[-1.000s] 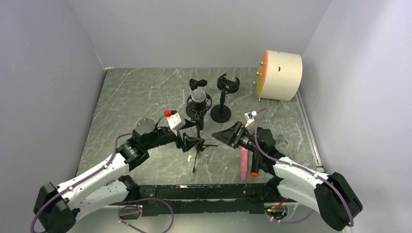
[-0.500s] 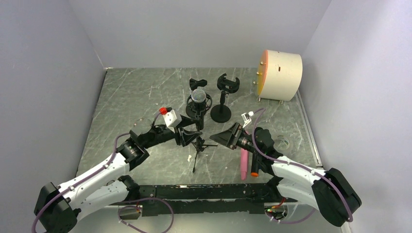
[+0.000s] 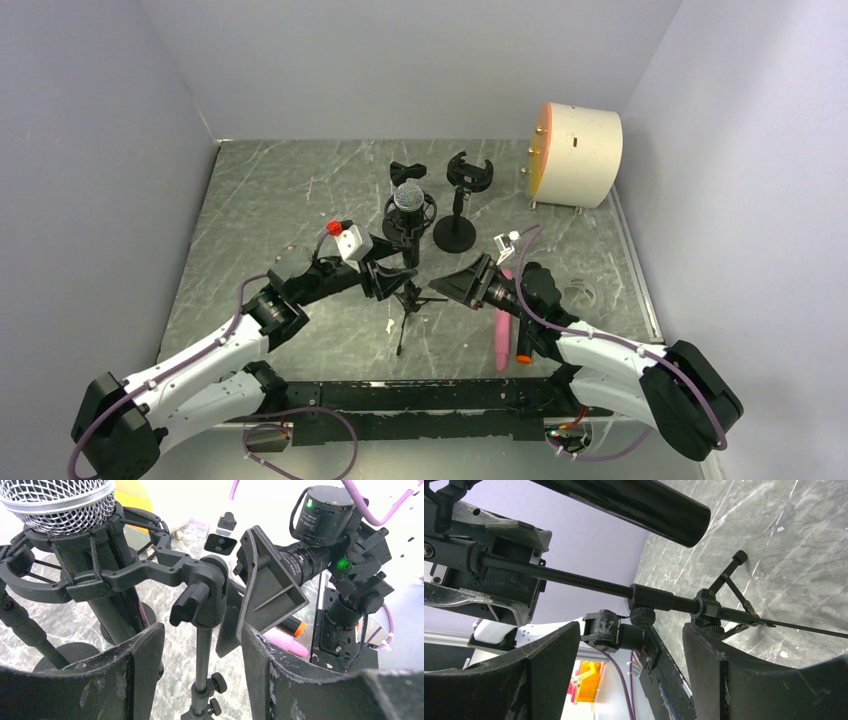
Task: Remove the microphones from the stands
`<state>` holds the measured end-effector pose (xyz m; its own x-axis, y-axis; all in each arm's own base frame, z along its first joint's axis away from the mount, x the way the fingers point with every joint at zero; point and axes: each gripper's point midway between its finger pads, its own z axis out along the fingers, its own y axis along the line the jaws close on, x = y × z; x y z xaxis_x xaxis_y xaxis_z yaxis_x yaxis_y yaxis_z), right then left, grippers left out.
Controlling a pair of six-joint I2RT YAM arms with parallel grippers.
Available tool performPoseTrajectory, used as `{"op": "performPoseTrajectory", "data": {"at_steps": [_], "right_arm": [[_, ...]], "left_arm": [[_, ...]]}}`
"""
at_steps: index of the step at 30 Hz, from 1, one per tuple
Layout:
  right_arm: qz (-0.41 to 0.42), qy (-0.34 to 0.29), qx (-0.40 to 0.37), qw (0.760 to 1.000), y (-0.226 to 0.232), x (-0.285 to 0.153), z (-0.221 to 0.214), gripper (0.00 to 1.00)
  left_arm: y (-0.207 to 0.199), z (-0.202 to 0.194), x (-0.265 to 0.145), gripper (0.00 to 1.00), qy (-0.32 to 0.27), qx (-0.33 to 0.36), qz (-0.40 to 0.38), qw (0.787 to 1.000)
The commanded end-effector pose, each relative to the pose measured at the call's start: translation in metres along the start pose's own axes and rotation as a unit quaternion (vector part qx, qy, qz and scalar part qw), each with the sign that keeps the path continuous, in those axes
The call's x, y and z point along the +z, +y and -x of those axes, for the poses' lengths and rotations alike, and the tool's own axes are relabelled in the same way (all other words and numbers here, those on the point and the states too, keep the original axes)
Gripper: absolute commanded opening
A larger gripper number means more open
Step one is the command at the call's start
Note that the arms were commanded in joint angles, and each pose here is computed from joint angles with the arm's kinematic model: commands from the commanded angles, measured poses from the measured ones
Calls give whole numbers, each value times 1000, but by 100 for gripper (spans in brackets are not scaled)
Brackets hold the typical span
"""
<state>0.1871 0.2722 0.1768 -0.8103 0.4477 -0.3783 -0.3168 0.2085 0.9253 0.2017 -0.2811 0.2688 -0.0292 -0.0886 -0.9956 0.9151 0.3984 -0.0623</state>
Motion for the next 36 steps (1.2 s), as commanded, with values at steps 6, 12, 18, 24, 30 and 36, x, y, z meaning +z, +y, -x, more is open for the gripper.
{"op": "performPoseTrajectory", "data": {"at_steps": [6, 12, 18, 24, 30, 36], "right_arm": [[14, -6, 12, 1000, 14, 9, 7, 73], [31, 17, 20, 999, 25, 21, 0, 69], [36, 34, 34, 998, 26, 32, -12, 64], [40, 39, 57, 997, 20, 37, -15, 47], [41, 42, 57, 997, 19, 39, -16, 34], [29, 45, 46, 997, 16, 40, -17, 22]], "left_arm": [[-1, 13, 12, 51, -26, 10, -20, 999], [1, 16, 11, 38, -23, 10, -10, 1000], [0, 13, 13, 34, -5, 18, -19, 1000], [-1, 17, 17, 27, -17, 19, -26, 999], [0, 9, 20, 21, 10, 20, -31, 999], [-3, 9, 24, 23, 9, 14, -44, 999]]}}
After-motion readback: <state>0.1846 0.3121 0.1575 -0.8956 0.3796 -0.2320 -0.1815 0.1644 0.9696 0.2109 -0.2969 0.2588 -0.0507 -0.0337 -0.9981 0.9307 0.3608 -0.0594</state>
